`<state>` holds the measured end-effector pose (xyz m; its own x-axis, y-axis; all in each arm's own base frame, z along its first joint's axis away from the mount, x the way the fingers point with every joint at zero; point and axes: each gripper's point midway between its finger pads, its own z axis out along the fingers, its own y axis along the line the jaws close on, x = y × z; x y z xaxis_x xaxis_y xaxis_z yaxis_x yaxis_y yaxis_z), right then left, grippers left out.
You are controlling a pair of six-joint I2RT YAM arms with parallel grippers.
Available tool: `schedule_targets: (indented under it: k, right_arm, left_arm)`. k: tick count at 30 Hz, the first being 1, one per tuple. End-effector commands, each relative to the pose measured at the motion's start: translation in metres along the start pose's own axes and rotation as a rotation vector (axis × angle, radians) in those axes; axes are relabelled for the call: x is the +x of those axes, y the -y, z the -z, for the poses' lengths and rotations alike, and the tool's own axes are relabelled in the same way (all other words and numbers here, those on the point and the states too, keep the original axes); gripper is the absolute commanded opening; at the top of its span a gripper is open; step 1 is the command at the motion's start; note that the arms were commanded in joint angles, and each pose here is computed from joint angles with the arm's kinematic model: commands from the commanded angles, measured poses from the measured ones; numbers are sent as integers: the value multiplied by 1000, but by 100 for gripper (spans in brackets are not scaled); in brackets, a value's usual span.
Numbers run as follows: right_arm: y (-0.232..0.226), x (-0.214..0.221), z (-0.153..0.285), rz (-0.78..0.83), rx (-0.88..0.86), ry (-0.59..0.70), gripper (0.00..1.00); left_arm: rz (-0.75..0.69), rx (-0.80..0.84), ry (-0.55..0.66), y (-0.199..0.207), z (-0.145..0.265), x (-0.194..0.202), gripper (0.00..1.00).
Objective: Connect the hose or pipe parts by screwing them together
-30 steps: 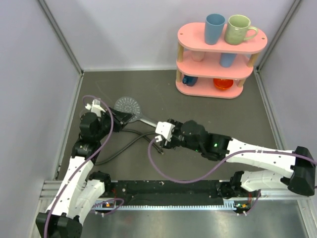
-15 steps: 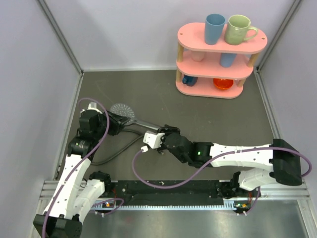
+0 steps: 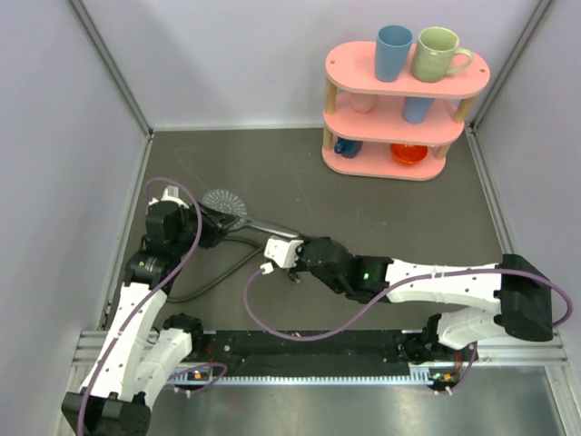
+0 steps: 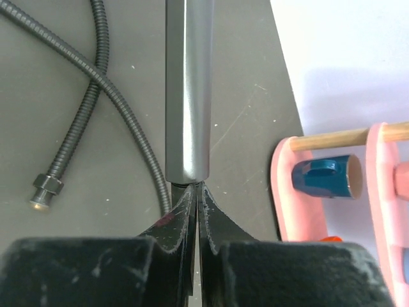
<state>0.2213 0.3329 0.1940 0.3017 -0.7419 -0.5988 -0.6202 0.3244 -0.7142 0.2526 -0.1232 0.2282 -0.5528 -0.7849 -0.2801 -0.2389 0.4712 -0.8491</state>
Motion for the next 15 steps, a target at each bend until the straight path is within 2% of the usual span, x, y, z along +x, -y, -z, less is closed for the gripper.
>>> schedule_targets:
  k: [1,4,8,11,15]
  right_arm:
    - [19,-25,7,-147,-77,112,0]
    - [28,-20,13,-214,-105,122,0]
    - [28,-12,26,-233,-123,150,36]
    - [21,-7,33,-212,-158,152,43]
    - [7,-1,37,-206,-207,154,47]
  left_arm:
    - [-164,239,0,41,14,4,0]
    - [-134,247,28,35,12,3,0]
    - [-106,200,28,27,9,2,0]
    - [-77,173,12,27,8,2,0]
    - [-55,156,17,30,11,-1,0]
